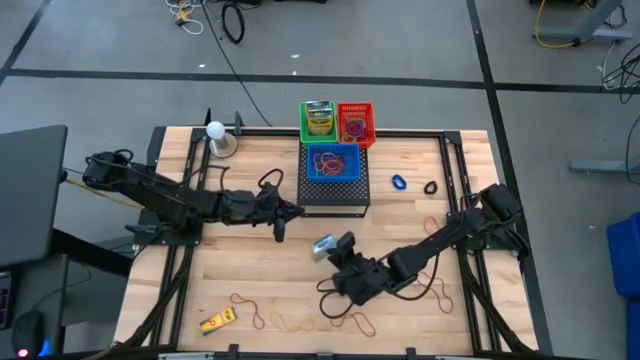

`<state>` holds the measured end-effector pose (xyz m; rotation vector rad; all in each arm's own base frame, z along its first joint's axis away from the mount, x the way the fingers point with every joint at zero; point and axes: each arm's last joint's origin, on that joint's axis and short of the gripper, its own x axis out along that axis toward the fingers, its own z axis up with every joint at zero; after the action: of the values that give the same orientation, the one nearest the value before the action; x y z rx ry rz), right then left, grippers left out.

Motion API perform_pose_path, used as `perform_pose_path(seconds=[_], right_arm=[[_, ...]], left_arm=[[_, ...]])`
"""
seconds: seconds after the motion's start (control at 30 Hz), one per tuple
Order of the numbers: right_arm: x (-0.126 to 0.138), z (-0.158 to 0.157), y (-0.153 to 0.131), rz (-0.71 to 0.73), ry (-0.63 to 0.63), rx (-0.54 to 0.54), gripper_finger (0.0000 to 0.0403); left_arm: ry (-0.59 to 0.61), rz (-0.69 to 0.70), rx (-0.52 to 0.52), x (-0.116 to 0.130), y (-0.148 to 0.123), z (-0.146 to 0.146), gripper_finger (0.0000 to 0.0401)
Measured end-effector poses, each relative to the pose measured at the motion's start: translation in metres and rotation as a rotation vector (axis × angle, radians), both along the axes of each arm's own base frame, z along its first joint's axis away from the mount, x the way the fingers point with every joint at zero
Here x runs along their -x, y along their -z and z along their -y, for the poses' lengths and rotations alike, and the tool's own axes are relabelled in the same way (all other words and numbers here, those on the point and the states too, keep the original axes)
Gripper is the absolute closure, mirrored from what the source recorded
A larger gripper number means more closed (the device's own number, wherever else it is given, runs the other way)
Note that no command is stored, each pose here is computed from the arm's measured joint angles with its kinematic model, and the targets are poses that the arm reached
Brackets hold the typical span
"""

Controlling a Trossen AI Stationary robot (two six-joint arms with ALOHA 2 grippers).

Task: Pick & Place Office Desk Supplies
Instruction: Put the box of crayon into the green bin on the shelf

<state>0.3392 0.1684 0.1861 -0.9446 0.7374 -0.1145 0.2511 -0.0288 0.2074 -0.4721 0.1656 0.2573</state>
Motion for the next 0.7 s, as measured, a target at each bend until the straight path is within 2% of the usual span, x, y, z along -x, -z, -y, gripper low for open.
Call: perform_pose_path(seconds=[0.17,0.3,0.4,0.47,0.57,0.7], right_arm=[[0.002,-0.001,-0.014,0.001,0.125,-0.103,0.0285],[0.015,-0.008,-0.038,0.051,0.327,-0.323,0.032],[0.038,-0.012,-0.053,0.095,0.464,-0.505,0.0367],[0.056,-0.011,-0.049,0.108,0.541,-0.587,0.0392],[0.084,-0.007,-0.039,0.136,0.599,-0.724,0.0391],[0.108,-0.001,-0.026,0.179,0.582,-0.929,0.0398]], left_arm=[[0.016,0.007,0.026,0.002,0.0,0.011,0.0393],[0.018,-0.053,0.065,-0.001,-0.006,0.023,0.0393],[0.025,-0.176,0.022,-0.003,-0.016,0.035,0.0393],[0.022,-0.245,0.0,-0.006,-0.026,0.042,0.0393],[0.03,-0.329,0.013,-0.012,-0.035,0.048,0.0381],[0.039,-0.433,0.0,-0.026,-0.028,0.05,0.0362]])
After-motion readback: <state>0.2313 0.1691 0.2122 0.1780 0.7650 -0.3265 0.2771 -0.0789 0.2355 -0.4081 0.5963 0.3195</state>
